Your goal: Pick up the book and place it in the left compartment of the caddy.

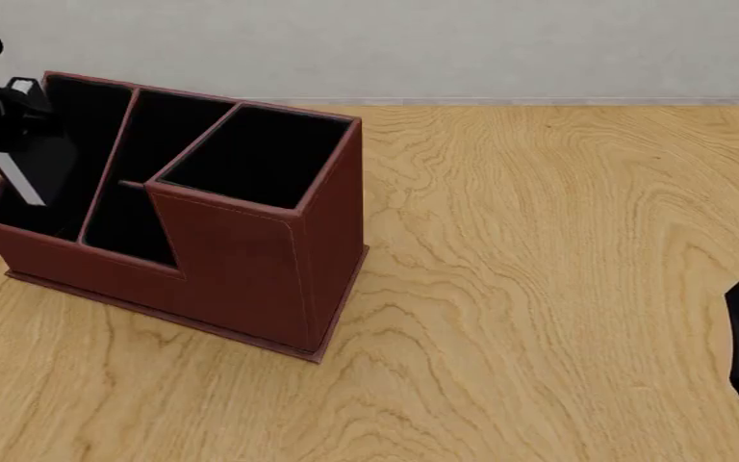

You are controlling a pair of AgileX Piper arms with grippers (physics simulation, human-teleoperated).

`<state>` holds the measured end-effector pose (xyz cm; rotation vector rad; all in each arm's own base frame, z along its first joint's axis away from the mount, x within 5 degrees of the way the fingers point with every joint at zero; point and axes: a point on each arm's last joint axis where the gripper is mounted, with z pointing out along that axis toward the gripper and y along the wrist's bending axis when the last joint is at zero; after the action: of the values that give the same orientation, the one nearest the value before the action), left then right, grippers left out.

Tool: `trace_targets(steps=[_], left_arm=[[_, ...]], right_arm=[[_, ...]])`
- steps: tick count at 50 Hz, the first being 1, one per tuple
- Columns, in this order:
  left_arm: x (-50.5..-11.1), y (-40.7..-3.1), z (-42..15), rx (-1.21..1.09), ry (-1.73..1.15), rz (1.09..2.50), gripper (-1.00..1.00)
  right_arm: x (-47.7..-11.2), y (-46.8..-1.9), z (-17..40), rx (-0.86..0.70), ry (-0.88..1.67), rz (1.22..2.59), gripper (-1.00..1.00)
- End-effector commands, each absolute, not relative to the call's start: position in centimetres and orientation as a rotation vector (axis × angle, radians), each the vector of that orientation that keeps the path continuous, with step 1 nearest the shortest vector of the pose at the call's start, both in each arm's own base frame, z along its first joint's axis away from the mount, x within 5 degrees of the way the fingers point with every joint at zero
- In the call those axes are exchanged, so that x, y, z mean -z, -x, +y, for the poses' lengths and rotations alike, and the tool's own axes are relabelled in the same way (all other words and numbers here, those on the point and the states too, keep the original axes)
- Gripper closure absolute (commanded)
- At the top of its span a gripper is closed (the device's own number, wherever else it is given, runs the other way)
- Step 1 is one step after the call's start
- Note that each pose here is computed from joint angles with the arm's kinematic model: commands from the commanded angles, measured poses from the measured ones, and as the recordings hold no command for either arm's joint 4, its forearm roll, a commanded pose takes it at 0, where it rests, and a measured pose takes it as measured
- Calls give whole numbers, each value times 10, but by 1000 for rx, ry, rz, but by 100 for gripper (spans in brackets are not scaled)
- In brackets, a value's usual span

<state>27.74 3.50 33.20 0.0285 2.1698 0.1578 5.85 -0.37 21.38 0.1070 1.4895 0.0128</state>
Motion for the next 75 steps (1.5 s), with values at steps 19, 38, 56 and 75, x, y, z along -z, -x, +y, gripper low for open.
trace_targets(steps=[19, 38, 56, 75], left_arm=[[-325, -284, 46, -214, -53, 2152, 100], [-315, -288, 46, -213, -56, 2155, 100], [-317, -291, 49, -216, -34, 2138, 100], [-314, -295, 50, -211, -24, 2135, 100]], right_arm=[[-214, -59, -4, -11, -109, 1491, -100], [-214, -59, -4, -12, -113, 1492, -100], [-214, -59, -4, -11, -113, 1491, -100], [-214, -59, -4, -10, -115, 1489, -100]])
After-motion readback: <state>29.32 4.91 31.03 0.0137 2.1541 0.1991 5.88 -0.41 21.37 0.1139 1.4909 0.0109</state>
